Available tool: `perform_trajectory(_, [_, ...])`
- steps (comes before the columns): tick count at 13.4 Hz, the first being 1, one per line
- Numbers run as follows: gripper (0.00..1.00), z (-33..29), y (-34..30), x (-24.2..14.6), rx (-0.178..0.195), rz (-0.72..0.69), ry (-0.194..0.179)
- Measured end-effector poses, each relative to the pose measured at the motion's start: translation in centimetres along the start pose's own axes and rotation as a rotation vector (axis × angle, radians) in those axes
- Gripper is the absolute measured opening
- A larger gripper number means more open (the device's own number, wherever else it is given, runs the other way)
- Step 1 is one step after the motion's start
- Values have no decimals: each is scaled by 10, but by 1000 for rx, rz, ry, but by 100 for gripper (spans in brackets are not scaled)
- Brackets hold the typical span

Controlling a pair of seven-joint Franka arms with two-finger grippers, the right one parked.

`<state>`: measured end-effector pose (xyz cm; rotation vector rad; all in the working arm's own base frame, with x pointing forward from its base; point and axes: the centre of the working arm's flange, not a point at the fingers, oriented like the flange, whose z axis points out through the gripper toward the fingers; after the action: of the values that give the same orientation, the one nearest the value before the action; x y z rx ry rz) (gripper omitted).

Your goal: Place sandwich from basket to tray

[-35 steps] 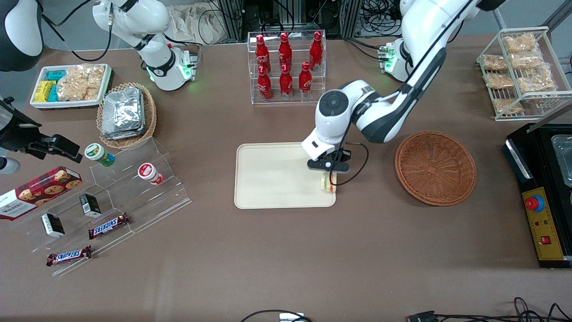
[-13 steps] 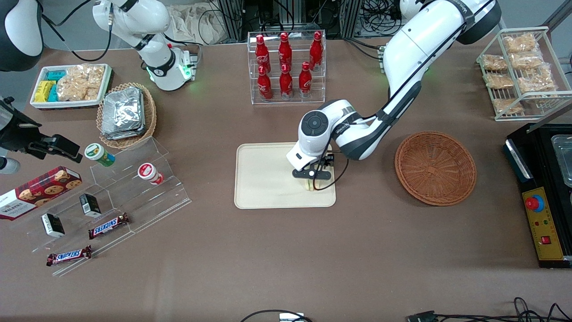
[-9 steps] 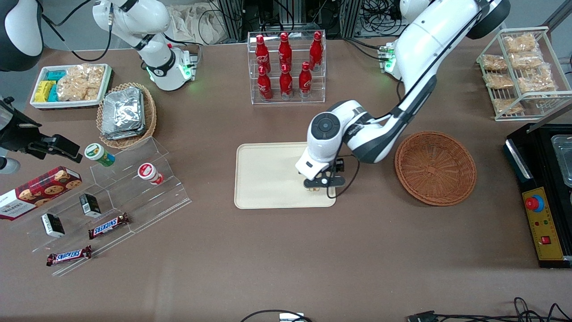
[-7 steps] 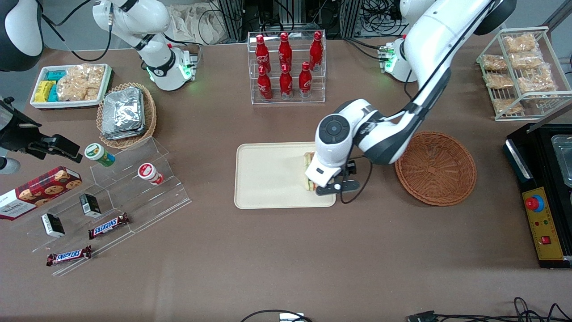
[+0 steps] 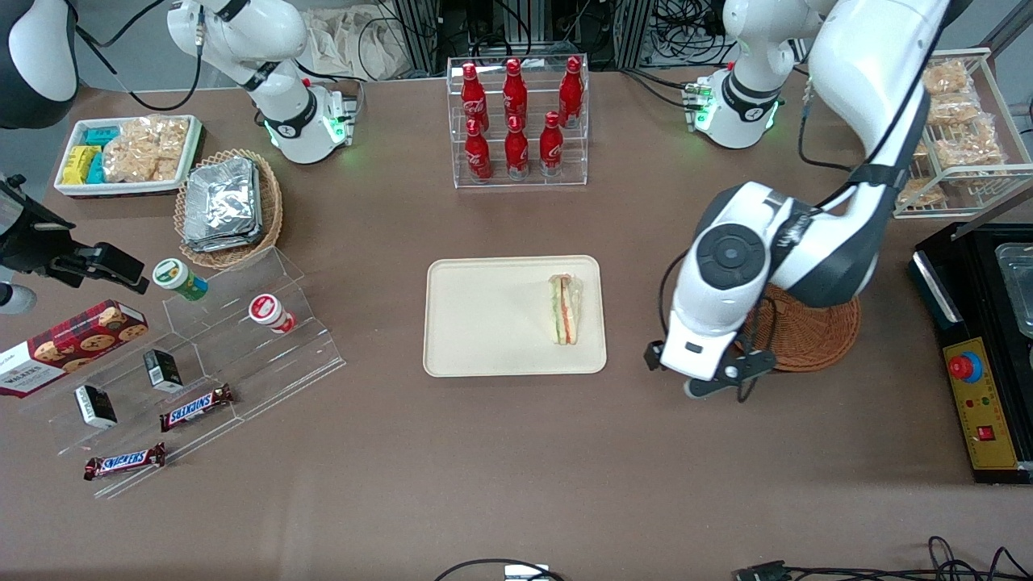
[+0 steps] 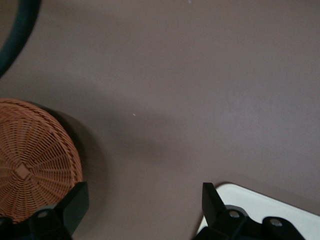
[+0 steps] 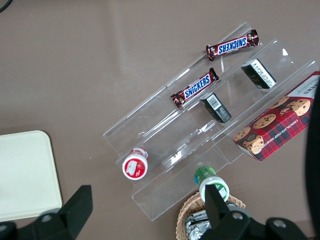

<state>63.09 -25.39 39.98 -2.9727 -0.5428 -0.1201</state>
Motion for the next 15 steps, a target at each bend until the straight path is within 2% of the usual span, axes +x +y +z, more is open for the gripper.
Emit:
perform_trajectory(2, [100,-9,-18,8,22,17,-15])
perform_trajectory(5, [100,-34,-57,26,32,67,-75])
perform_trajectory(11, [100,-99,-152,49,-15,196,-136])
perform_trajectory(13, [100,-124,-181,50,-58,250,-132])
perform_trajectory(15, [100,-149,-203,43,-70,302,-117])
